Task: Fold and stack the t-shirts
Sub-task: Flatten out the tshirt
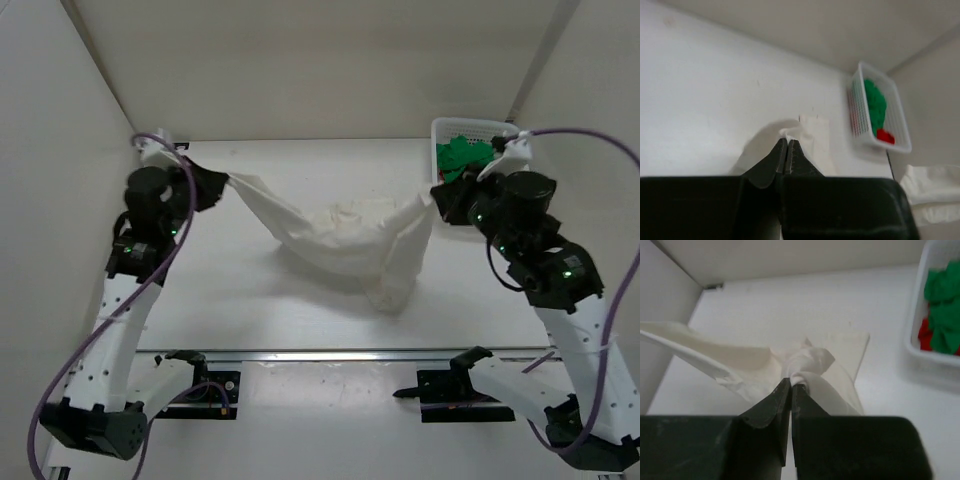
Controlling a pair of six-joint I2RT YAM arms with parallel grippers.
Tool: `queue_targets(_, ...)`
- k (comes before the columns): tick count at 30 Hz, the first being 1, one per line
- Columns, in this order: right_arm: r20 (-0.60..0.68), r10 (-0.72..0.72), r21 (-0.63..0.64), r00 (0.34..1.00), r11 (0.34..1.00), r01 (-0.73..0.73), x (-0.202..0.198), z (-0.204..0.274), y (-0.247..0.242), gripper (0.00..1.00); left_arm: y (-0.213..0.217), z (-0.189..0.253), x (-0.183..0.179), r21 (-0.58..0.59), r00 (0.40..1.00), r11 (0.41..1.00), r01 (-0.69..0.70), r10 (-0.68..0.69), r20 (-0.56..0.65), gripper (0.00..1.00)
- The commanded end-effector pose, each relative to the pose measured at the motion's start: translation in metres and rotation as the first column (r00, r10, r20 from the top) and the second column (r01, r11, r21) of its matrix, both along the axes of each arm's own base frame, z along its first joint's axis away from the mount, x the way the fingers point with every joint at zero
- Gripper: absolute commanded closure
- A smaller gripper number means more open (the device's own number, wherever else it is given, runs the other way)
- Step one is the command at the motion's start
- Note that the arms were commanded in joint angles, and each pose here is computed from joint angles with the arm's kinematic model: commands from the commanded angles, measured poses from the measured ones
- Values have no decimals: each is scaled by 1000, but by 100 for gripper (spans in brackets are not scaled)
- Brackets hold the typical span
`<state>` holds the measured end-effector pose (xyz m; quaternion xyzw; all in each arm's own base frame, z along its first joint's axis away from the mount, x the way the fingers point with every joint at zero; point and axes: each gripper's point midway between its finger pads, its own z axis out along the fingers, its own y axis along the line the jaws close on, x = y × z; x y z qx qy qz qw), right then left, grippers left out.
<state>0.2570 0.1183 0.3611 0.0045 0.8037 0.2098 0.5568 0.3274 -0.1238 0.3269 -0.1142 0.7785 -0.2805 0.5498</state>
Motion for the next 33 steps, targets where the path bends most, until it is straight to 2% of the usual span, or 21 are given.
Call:
queue_targets(1, 173, -143, -24, 974, 988, 150, -9, 89, -28, 100, 31, 69, -24, 8, 989, 1000, 0, -1, 145, 100)
queue_targets(2, 213, -174, -20, 961, 983, 182, -13, 117, -36, 100, 39, 91, -27, 6, 981, 1000, -26, 24, 192, 100)
queue_targets(3, 195, -177, -40, 965, 981, 188, -10, 118, -32, 100, 44, 108, -31, 11, 974, 999, -53, 50, 219, 100)
queue_targets(5, 273, -149, -4, 951, 988, 156, -29, 166, -32, 100, 54, 129, -36, 8, 962, 995, -98, 93, 258, 100)
queue_targets(7, 306, -125, 9, 944, 992, 128, -34, 188, -30, 100, 60, 157, -47, 5, 942, 992, -123, 116, 314, 100)
queue_targets(11, 358, 5, 38, 934, 999, -19, -39, 210, -3, 100, 69, 183, -56, 9, 922, 983, -185, 171, 348, 100)
queue_targets(12, 329, 45, 10, 943, 999, -51, -32, 198, 10, 100, 72, 190, -59, 18, 913, 980, -198, 178, 368, 100)
queue_targets(15, 191, 83, -94, 978, 993, -66, 9, 142, 31, 100, 71, 157, -41, 45, 936, 979, -201, 178, 304, 100)
queue_targets(17, 80, 209, -89, 975, 975, -202, 33, 102, 46, 100, 72, 98, -17, 68, 967, 980, -187, 171, 190, 100)
queue_targets(21, -17, 233, -98, 972, 967, -234, 75, 55, 48, 100, 74, 6, 17, 98, 988, 983, -157, 157, 14, 100)
queue_targets(23, -93, 235, -89, 967, 966, -244, 110, 30, 53, 100, 74, -16, 35, 113, 985, 979, -167, 171, -30, 100)
queue_targets(24, -75, 245, -69, 967, 966, -250, 120, 39, 50, 100, 76, -32, 50, 110, 982, 979, -169, 177, -70, 100)
queue_targets(25, -65, 233, -65, 970, 969, -237, 143, 44, 50, 100, 72, -38, 67, 112, 982, 982, -155, 166, -92, 100)
queue_targets(26, -114, 214, -59, 970, 973, -222, 170, 26, 52, 100, 69, -27, 81, 87, 984, 985, -152, 159, -80, 100)
queue_targets(27, -67, 210, -42, 975, 976, -214, 197, 43, 49, 100, 67, -17, 102, 63, 985, 987, -147, 152, -86, 100)
queue_targets(28, 52, 217, -5, 975, 976, -217, 205, 86, 46, 99, 64, -32, 121, 57, 981, 990, -127, 134, -144, 100)
queue_targets(29, 75, 202, 65, 976, 976, -207, 217, 95, 42, 100, 62, 13, 133, 19, 990, 992, -124, 125, -65, 100)
queue_targets(30, 164, 218, 101, 962, 967, -236, 227, 119, 31, 100, 65, 41, 149, -18, 992, 992, -126, 126, -26, 100)
queue_targets(31, 258, 215, 151, 942, 954, -259, 223, 154, 24, 100, 67, 50, 158, -21, 991, 991, -134, 134, -11, 100)
queue_targets(32, 300, 200, 185, 933, 947, -262, 221, 172, 16, 100, 67, 92, 158, -47, 988, 990, -133, 136, 70, 100)
queue_targets(33, 408, 200, 178, 891, 939, -293, 216, 202, 11, 100, 69, 126, 157, -58, 979, 988, -143, 150, 139, 100)
